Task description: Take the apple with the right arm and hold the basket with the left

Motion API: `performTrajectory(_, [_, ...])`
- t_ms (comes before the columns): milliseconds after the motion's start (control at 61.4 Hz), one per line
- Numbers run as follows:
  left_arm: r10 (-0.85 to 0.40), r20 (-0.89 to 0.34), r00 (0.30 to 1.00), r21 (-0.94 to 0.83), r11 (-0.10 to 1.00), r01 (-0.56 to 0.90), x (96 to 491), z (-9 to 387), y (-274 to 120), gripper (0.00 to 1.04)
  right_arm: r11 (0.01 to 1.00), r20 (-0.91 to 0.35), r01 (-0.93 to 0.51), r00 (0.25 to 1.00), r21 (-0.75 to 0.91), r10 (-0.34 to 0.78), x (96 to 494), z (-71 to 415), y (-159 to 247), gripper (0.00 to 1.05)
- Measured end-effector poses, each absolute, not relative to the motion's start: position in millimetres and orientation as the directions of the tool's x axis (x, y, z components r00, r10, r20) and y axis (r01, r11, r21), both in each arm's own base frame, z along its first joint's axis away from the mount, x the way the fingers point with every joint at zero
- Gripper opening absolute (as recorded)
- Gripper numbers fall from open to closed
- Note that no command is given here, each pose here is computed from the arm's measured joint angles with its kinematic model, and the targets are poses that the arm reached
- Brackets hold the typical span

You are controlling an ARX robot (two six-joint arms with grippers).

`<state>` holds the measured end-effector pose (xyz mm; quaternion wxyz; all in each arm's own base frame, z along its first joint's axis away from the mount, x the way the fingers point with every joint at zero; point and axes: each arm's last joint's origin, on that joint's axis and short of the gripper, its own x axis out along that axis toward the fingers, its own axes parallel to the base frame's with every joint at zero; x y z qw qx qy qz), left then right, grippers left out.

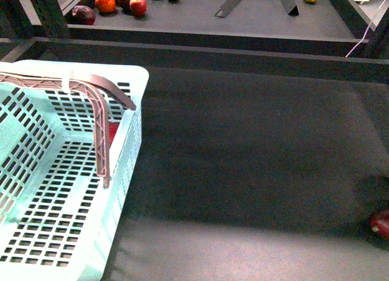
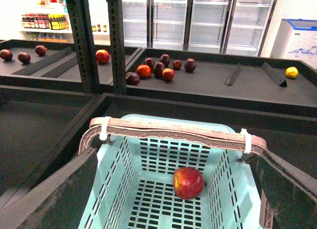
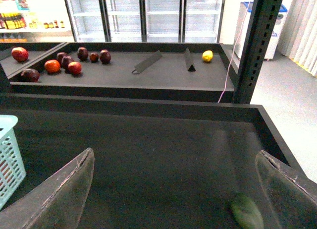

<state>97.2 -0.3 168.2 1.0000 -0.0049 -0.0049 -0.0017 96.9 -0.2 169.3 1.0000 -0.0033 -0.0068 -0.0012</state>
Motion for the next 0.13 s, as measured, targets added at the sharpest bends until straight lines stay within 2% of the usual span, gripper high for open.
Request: performTrajectory(130, [-0.004, 0.010, 1.000, -0.010, 1.000, 0.004, 97.2, 168.2, -0.4, 0.98, 1.000, 0.014, 0.002, 1.000, -0.007, -0.002, 96.9, 169.3, -0.2, 0.96])
